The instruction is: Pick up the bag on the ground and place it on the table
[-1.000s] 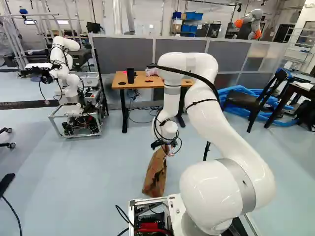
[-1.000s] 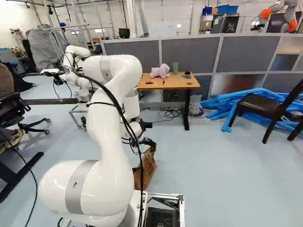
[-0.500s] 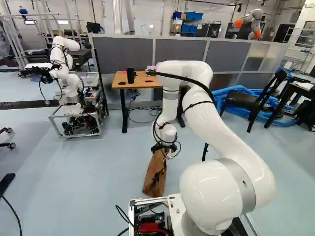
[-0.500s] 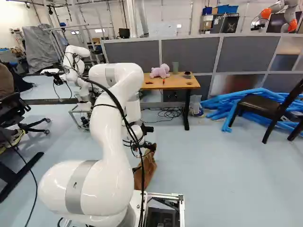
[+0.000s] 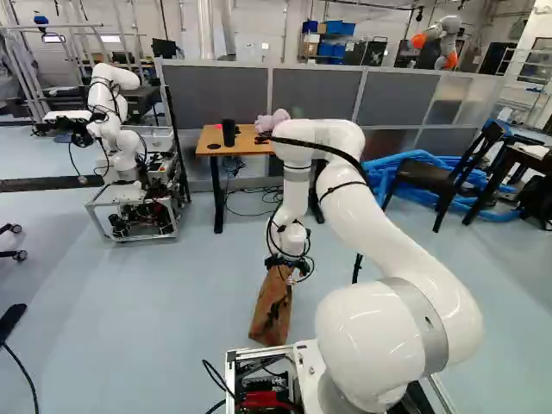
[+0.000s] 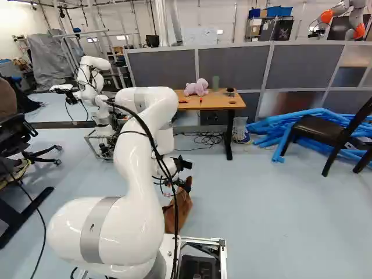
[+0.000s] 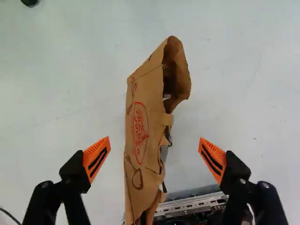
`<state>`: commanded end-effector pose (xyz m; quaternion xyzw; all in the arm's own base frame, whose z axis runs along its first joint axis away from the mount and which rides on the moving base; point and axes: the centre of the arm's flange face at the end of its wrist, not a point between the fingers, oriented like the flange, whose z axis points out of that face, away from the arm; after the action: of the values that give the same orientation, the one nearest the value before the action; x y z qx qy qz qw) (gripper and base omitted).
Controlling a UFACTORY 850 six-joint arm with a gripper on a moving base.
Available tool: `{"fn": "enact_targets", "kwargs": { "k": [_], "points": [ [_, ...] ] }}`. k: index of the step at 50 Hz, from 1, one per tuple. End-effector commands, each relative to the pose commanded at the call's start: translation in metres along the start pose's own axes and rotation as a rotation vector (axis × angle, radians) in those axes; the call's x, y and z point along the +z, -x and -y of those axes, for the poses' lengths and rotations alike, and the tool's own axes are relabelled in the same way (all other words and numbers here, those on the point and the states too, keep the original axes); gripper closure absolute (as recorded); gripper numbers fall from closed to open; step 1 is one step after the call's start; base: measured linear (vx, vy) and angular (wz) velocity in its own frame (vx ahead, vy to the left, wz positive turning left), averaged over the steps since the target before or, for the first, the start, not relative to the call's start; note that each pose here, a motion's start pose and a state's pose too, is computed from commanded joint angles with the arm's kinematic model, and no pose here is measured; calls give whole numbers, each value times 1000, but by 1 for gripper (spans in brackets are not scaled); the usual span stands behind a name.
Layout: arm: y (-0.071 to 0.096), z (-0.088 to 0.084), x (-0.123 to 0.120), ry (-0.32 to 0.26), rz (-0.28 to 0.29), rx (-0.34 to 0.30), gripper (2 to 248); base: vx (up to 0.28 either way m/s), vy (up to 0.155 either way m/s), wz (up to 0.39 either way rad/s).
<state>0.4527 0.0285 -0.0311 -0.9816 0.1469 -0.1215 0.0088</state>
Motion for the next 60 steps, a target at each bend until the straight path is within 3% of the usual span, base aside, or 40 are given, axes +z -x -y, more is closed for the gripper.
{"fn": "enact_targets", "kwargs": {
  "k": [60],
  "points": [
    [20, -4, 88, 24, 72, 8, 3, 0, 0, 0]
  ]
}}
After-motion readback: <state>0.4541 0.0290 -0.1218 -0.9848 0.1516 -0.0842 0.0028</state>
